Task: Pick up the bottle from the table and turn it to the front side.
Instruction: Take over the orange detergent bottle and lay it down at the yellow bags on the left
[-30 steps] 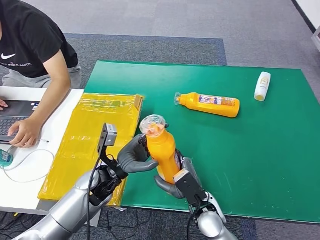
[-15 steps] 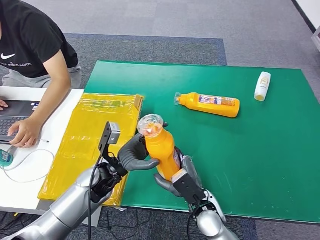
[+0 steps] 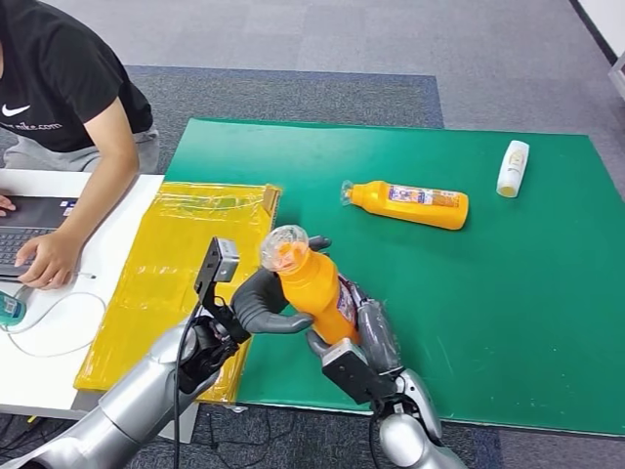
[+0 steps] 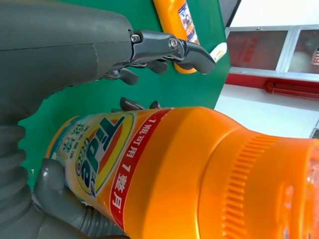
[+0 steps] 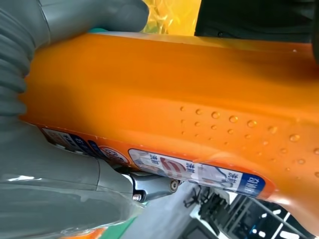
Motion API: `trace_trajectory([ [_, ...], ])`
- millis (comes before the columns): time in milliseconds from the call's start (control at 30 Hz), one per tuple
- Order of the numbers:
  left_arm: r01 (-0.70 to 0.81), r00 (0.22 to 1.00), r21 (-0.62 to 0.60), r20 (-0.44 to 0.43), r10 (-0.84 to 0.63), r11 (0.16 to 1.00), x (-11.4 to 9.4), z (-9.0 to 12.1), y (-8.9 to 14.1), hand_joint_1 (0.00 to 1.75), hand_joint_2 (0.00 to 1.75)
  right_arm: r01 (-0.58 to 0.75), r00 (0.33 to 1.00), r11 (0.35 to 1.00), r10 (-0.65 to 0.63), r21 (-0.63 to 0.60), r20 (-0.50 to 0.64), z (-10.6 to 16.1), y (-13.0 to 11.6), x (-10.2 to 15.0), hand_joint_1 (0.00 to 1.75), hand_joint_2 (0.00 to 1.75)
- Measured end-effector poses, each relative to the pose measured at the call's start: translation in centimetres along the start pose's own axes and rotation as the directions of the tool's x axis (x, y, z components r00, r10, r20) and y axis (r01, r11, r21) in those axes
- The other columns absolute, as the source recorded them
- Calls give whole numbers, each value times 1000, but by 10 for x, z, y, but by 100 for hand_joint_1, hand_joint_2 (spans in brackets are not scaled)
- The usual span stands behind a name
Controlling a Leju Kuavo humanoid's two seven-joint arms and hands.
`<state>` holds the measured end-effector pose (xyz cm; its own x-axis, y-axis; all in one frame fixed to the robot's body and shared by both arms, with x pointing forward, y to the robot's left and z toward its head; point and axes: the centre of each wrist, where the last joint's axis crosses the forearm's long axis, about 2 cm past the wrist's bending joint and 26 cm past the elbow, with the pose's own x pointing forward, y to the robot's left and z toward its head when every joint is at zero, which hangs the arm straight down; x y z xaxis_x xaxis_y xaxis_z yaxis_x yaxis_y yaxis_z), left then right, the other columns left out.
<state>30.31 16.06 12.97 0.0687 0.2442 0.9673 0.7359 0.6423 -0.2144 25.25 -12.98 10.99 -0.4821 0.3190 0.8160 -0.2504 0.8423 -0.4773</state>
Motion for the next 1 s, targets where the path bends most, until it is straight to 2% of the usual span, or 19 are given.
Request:
trace_trajectory([
  [500, -1, 1000, -12, 16, 1, 1000, 0, 0, 0, 0, 175, -40, 999, 999, 40, 18, 13, -2, -2, 0, 175, 175],
  [1000, 6, 1000, -32, 18, -5, 999, 0, -1, -1, 0, 175, -182, 983, 979, 180, 93, 28, -8, -5, -1, 175, 175],
])
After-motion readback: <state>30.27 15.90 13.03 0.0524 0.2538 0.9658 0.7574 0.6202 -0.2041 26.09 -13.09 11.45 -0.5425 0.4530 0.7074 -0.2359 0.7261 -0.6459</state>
